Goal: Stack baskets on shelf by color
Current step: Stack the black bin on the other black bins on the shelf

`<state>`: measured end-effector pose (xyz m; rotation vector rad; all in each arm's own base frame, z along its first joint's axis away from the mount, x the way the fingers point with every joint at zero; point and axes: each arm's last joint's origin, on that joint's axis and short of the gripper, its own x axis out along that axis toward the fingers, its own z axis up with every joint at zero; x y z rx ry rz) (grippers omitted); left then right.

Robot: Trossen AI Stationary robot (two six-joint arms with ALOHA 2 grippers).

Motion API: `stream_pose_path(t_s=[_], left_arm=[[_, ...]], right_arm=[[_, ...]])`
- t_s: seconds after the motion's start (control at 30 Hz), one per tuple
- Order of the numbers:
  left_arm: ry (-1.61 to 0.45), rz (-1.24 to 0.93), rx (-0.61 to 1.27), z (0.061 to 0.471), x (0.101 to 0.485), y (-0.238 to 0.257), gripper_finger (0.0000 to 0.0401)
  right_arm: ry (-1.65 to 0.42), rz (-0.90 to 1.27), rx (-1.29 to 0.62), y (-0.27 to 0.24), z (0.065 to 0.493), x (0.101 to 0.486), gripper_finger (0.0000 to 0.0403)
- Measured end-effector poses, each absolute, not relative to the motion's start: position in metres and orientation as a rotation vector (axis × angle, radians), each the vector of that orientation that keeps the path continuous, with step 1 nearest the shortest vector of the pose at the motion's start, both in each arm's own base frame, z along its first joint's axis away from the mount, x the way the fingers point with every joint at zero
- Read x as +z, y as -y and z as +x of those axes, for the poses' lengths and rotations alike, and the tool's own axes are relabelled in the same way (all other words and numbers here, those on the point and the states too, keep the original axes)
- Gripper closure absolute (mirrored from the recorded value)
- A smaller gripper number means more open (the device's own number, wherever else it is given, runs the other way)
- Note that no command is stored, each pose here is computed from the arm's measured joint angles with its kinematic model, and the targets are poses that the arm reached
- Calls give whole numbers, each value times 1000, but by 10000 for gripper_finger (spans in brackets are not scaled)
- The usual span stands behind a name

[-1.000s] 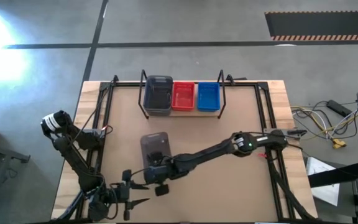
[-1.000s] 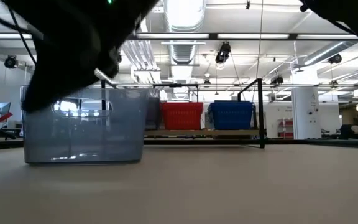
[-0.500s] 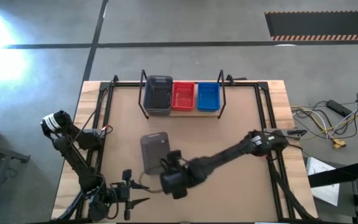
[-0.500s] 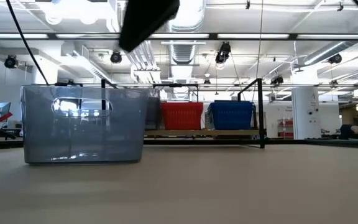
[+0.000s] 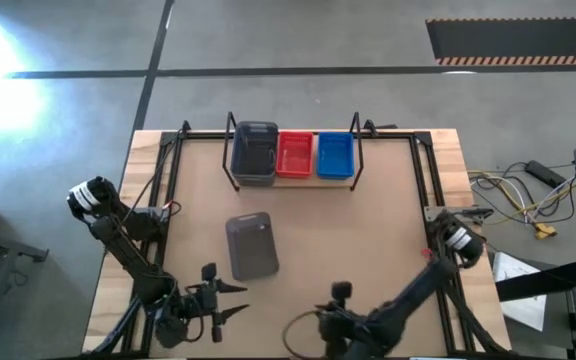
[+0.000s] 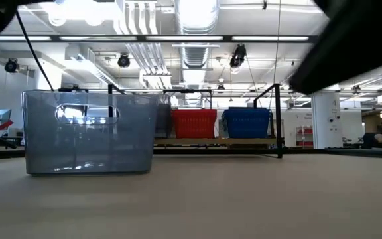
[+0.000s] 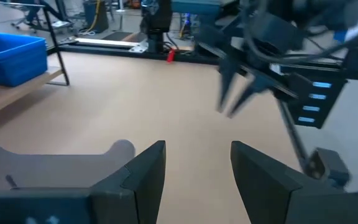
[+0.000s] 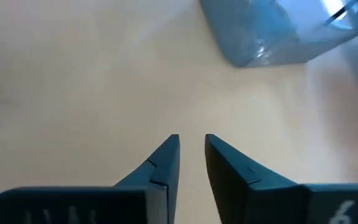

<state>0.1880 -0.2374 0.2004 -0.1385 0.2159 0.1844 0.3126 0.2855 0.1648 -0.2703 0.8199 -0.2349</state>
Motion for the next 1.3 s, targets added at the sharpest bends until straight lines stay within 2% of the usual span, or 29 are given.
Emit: stream_pose_path(t_s=[0.3,0.43,0.53,0.7,0.8,0.93,1.13,1.3], left_arm=[[-233,-97,283,219,200,210,235],[-332,-45,164,245,207,196,235],[-478,-4,119,259,217,186,235],[-774,97,189,259,231,174,235],[-875,36,122,258,234,177,235],[-865,-75,68,260,230,181,235],[-859,-48,162,262,205,176,235],[-901,-56,155,271,180,178,237]], right_arm=[[-421,-60,-251,-306,274,126,361],[-319,-26,-254,-302,276,114,365],[-285,-5,-245,-297,279,107,365],[-274,-3,-240,-294,280,106,365],[-270,-3,-237,-296,281,108,365],[-268,-13,-234,-297,282,111,365],[-269,-13,-235,-297,282,110,365],[-269,-6,-235,-296,282,109,365]])
